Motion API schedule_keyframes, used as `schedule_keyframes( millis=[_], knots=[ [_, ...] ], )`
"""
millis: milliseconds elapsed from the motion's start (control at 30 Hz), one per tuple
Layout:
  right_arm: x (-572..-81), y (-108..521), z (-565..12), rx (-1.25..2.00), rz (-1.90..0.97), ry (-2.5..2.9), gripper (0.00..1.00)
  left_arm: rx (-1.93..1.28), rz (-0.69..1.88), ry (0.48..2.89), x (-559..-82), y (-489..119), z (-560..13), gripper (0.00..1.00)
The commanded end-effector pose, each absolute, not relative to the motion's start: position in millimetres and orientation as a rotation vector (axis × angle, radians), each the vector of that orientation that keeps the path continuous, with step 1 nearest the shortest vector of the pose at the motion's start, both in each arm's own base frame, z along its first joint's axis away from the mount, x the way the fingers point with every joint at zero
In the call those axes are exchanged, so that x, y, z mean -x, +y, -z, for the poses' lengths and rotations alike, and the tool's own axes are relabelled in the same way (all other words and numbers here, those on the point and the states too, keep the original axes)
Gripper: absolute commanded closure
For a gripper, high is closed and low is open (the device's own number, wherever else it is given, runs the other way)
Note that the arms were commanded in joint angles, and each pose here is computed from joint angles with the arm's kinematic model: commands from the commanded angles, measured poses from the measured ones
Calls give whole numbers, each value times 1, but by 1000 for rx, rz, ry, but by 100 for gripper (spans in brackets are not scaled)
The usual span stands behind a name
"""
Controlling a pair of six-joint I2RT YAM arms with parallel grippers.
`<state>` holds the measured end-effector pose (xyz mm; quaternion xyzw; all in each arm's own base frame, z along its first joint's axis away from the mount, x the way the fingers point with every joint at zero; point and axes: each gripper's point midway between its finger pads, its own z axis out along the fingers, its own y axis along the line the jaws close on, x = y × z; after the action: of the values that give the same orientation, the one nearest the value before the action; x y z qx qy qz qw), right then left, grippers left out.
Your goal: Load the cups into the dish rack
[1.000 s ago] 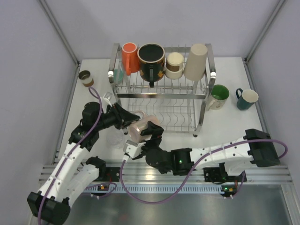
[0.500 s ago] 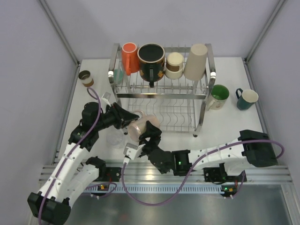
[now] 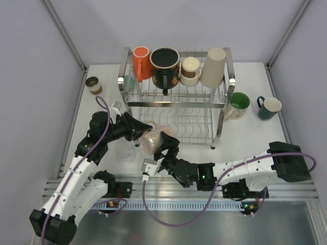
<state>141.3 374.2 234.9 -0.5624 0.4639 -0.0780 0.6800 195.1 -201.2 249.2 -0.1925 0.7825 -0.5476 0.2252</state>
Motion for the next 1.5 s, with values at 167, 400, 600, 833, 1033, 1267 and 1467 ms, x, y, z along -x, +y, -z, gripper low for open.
schedule_keyframes(
  millis=[167, 400, 600, 833, 1033, 1267, 1467],
  knots=[
    [-143, 371, -279, 1096, 15, 1017, 100, 485, 1684, 2074, -185, -210, -293, 100],
    [-140, 375, -280, 1107, -10, 1000, 81, 460, 1715, 2067, -177, -211, -300, 100],
    [-136, 383, -287, 1123, -26, 954, 50, 446, 1728, 2057, -175, -211, -306, 100],
    [-137, 392, -286, 1135, 12, 923, 19, 445, 1739, 2062, -174, -212, -307, 100],
    [-141, 394, -287, 1129, 93, 874, 14, 442, 1739, 2073, -175, -213, -306, 100],
    [-139, 405, -290, 1144, 119, 835, 12, 440, 1735, 2083, -176, -213, -303, 100],
    [-140, 409, -291, 1116, 102, 853, 61, 454, 1733, 2089, -177, -213, -300, 100]
  ],
)
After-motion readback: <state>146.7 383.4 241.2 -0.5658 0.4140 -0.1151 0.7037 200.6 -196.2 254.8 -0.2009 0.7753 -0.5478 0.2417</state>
